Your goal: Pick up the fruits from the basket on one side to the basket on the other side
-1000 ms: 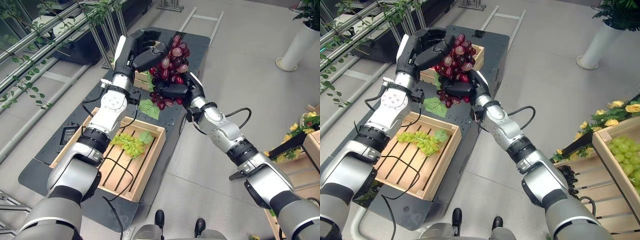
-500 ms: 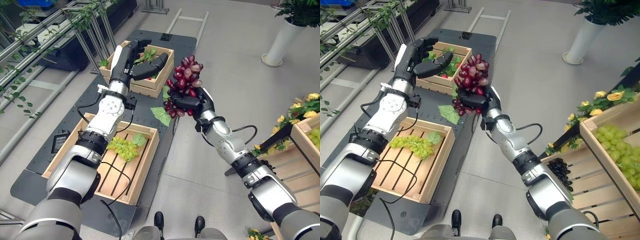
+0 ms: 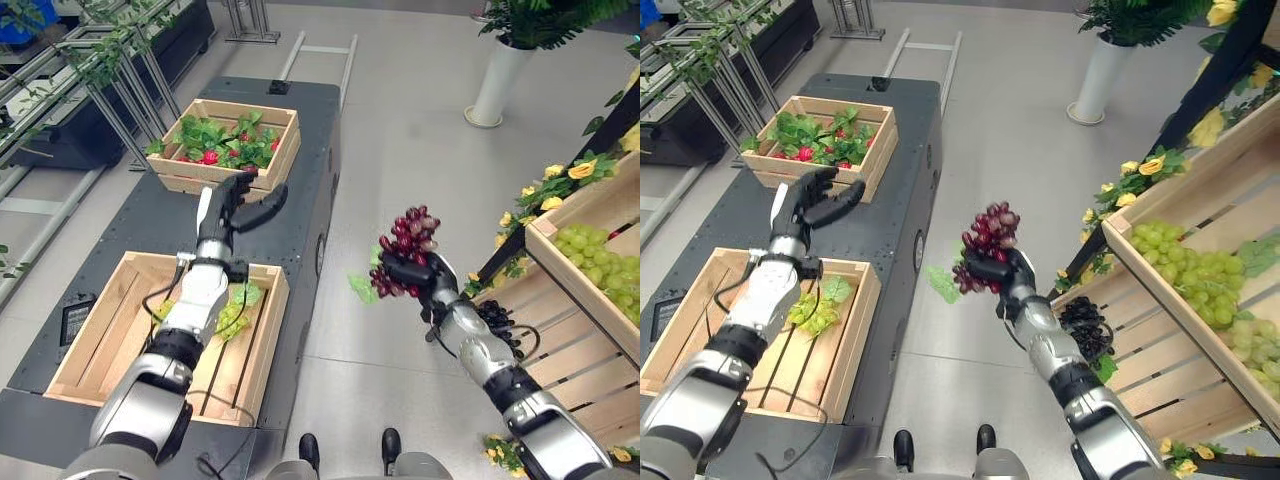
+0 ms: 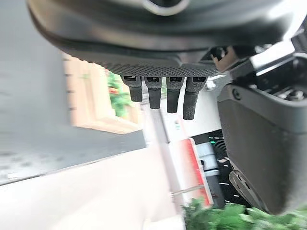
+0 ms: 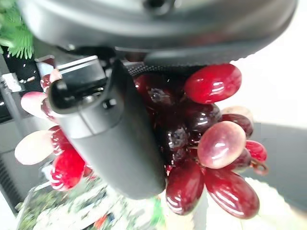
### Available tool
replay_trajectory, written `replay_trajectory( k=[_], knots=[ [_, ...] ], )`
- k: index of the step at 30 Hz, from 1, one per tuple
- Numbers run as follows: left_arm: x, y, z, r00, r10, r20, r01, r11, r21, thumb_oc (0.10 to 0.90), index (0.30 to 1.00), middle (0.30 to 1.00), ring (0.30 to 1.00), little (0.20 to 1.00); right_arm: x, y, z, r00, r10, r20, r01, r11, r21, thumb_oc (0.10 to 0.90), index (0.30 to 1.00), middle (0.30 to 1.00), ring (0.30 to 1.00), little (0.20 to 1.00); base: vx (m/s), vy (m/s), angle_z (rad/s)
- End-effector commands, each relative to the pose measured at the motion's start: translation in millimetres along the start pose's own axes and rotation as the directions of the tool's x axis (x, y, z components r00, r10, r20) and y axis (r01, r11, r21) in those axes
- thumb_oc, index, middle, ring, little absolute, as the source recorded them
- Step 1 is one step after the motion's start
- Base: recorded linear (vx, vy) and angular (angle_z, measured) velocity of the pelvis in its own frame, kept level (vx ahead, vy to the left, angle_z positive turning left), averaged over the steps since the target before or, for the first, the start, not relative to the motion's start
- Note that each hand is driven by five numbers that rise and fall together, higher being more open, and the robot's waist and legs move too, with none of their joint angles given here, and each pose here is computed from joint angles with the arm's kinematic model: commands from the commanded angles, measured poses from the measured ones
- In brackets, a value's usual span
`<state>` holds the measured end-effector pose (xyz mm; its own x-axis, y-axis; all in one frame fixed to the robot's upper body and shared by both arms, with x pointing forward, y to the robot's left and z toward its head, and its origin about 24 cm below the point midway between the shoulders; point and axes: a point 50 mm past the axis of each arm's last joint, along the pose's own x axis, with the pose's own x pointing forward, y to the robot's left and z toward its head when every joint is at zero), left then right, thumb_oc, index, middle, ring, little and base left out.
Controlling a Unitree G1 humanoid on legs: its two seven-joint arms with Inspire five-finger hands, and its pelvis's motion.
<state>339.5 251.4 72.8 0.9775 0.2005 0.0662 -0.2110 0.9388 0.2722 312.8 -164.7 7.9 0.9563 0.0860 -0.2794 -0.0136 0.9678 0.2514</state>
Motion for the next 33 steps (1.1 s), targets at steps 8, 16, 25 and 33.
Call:
replay_trajectory(
  k=[8,16,25,33],
  knots=[
    [-25,-2,-26,0.996,0.085,0.021,-0.086,0.996,0.034,0.8,0.9,0.9,0.9,0.9,-21,-40,-14,0.998,-0.003,0.063,0.005,1.0,-0.025,0.4,0.3,0.3,0.3,0.3,0.01,0.029,-0.2],
    [-49,-14,-53,0.992,0.109,-0.056,-0.11,0.994,-0.013,0.8,0.9,0.9,0.9,0.9,-35,-60,-40,0.995,-0.098,-0.004,0.098,0.995,-0.017,0.4,0.3,0.3,0.3,0.3,0.01,0.013,-0.1],
    [-43,-31,-27,0.991,0.115,0.066,-0.101,0.978,-0.182,0.8,0.9,0.9,0.9,0.9,-27,-67,-16,0.988,-0.14,0.072,0.143,0.989,-0.038,0.4,0.3,0.3,0.3,0.3,-0.08,0.013,-0.01],
    [-22,-38,30,0.958,0.121,0.259,-0.039,0.952,-0.303,0.8,0.9,0.9,0.9,0.9,-16,-79,50,0.933,-0.231,0.277,0.265,0.96,-0.092,0.4,0.3,0.3,0.3,0.3,-0.21,0.013,-0.15]
  ],
)
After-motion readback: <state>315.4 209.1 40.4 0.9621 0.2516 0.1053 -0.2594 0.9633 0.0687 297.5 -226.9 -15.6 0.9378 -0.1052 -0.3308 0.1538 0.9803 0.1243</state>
